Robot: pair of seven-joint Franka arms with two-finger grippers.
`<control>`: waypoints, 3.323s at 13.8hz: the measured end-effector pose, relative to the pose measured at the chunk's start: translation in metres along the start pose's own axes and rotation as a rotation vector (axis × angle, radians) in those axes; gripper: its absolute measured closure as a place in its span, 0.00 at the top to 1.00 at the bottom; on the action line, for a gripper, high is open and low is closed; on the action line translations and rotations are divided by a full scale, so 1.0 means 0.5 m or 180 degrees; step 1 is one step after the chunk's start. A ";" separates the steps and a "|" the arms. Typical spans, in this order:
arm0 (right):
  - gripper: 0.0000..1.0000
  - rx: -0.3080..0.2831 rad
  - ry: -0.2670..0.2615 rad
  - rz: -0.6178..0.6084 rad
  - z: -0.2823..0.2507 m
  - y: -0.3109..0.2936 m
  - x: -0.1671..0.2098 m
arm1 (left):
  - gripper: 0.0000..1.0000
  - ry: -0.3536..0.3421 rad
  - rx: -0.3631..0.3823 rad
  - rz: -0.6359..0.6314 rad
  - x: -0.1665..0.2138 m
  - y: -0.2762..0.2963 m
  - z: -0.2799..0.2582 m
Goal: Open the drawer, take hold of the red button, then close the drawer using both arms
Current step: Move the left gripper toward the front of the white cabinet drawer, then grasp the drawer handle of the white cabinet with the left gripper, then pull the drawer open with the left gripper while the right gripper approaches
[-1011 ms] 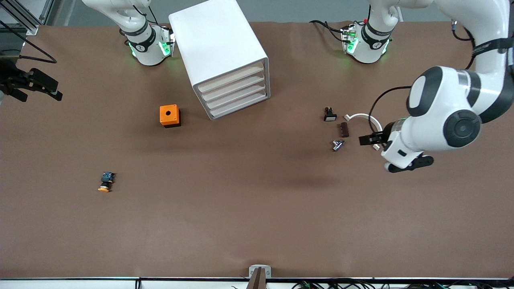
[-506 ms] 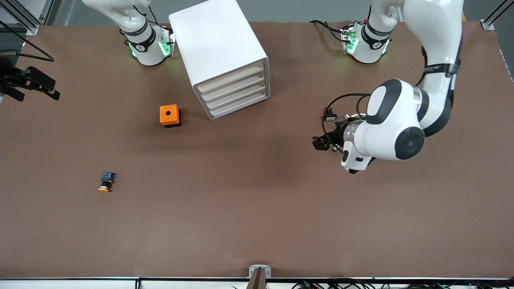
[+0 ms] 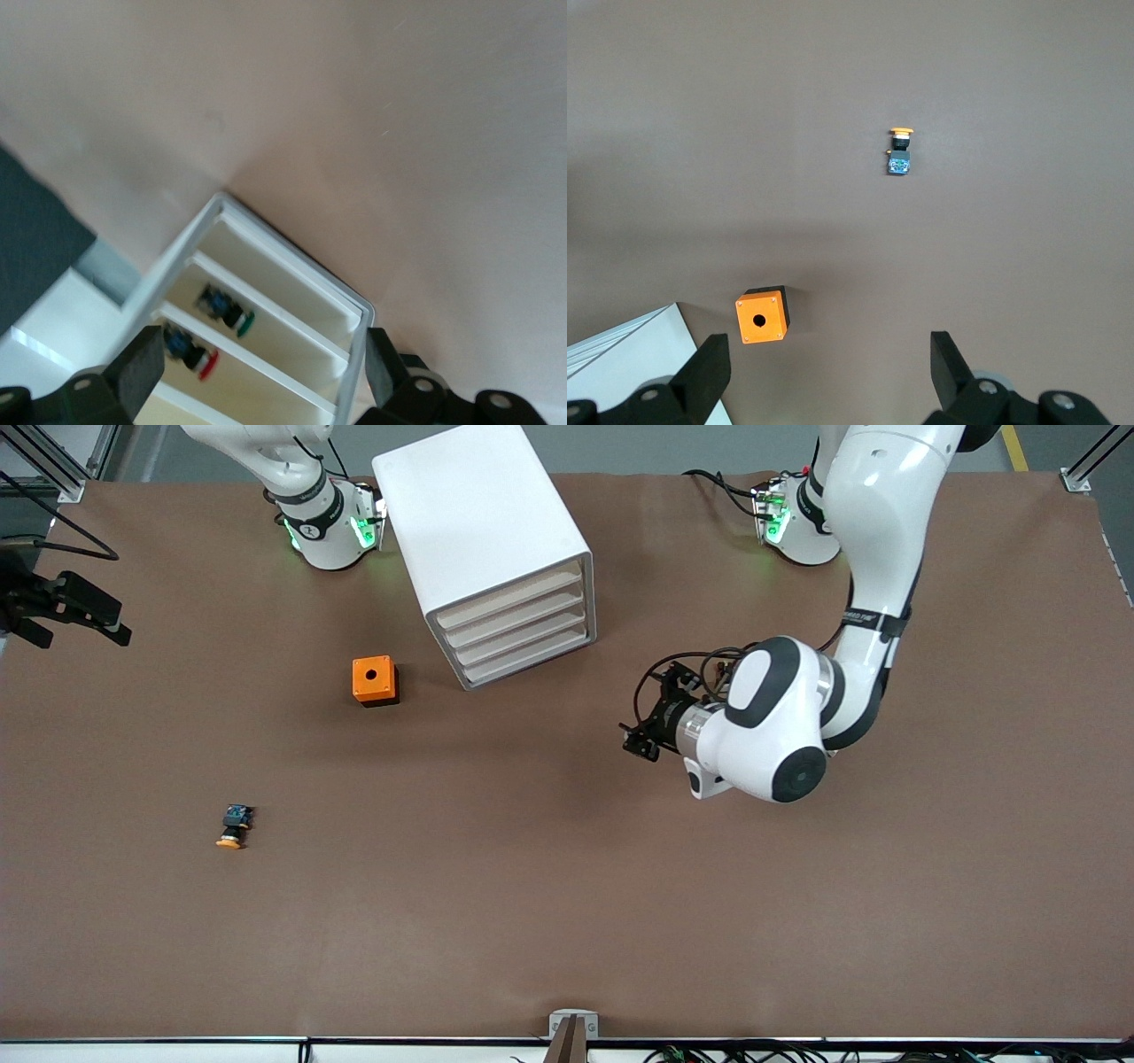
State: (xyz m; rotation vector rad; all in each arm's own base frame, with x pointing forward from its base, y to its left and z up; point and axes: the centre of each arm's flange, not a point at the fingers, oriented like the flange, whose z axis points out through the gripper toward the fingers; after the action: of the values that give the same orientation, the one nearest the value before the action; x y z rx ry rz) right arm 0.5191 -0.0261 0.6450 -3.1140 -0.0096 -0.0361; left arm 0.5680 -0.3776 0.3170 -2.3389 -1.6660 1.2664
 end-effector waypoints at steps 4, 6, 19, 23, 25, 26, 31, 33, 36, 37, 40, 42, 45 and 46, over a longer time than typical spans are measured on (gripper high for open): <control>1.00 -0.0006 0.0010 -0.0012 -0.003 -0.003 0.000 | 1.00 -0.0252 0.0345 -0.0877 -0.015 0.025 0.103; 1.00 -0.0019 0.0010 -0.0015 -0.003 -0.003 0.000 | 1.00 -0.0319 0.0596 -0.1180 -0.009 0.028 0.146; 1.00 -0.0023 0.0010 -0.0021 -0.003 -0.004 0.000 | 0.60 -0.0504 0.1890 -0.2202 0.014 0.014 0.352; 1.00 -0.0022 -0.0001 -0.0022 -0.002 -0.004 0.000 | 0.50 -0.0471 0.2000 -0.2193 -0.001 0.008 0.396; 1.00 -0.0022 -0.0007 -0.0022 -0.002 -0.004 -0.001 | 0.50 -0.0448 0.2056 -0.2169 -0.020 0.000 0.422; 1.00 -0.0022 -0.0009 -0.0022 -0.002 -0.004 -0.001 | 0.49 -0.0422 0.2080 -0.2155 -0.030 -0.004 0.435; 1.00 -0.0022 -0.0013 -0.0022 -0.002 -0.004 -0.001 | 0.41 -0.0286 0.2211 -0.2180 -0.044 -0.029 0.497; 1.00 -0.0022 -0.0013 -0.0023 -0.002 -0.004 -0.001 | 0.25 -0.0273 0.2240 -0.2209 -0.037 -0.033 0.507; 1.00 -0.0023 -0.0031 -0.0022 0.001 -0.004 -0.001 | 0.15 -0.0264 0.2263 -0.2229 -0.037 -0.035 0.507; 1.00 -0.0022 -0.0054 -0.0021 0.006 -0.004 0.000 | 0.15 -0.0250 0.2267 -0.2267 -0.037 -0.035 0.507; 1.00 -0.0020 -0.0174 -0.0018 0.045 -0.002 0.018 | 0.09 -0.0221 0.2294 -0.2388 -0.037 -0.035 0.506; 1.00 -0.0022 -0.0297 -0.0007 0.094 0.002 0.043 | 0.09 -0.0229 0.2291 -0.2399 -0.035 -0.034 0.504; 1.00 -0.0033 -0.0474 0.0023 0.177 0.015 0.093 | 0.09 -0.0309 0.2253 -0.2441 -0.012 -0.021 0.475; 1.00 -0.0036 -0.0498 0.0035 0.192 0.018 0.106 | 0.09 -0.0365 0.2219 -0.2462 0.001 -0.012 0.454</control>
State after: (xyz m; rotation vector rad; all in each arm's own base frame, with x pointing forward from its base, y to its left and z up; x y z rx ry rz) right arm 0.5743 -0.0323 0.5502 -3.1189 0.0046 0.2085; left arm 0.4262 -0.4712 0.1661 -1.0949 -1.5415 1.4532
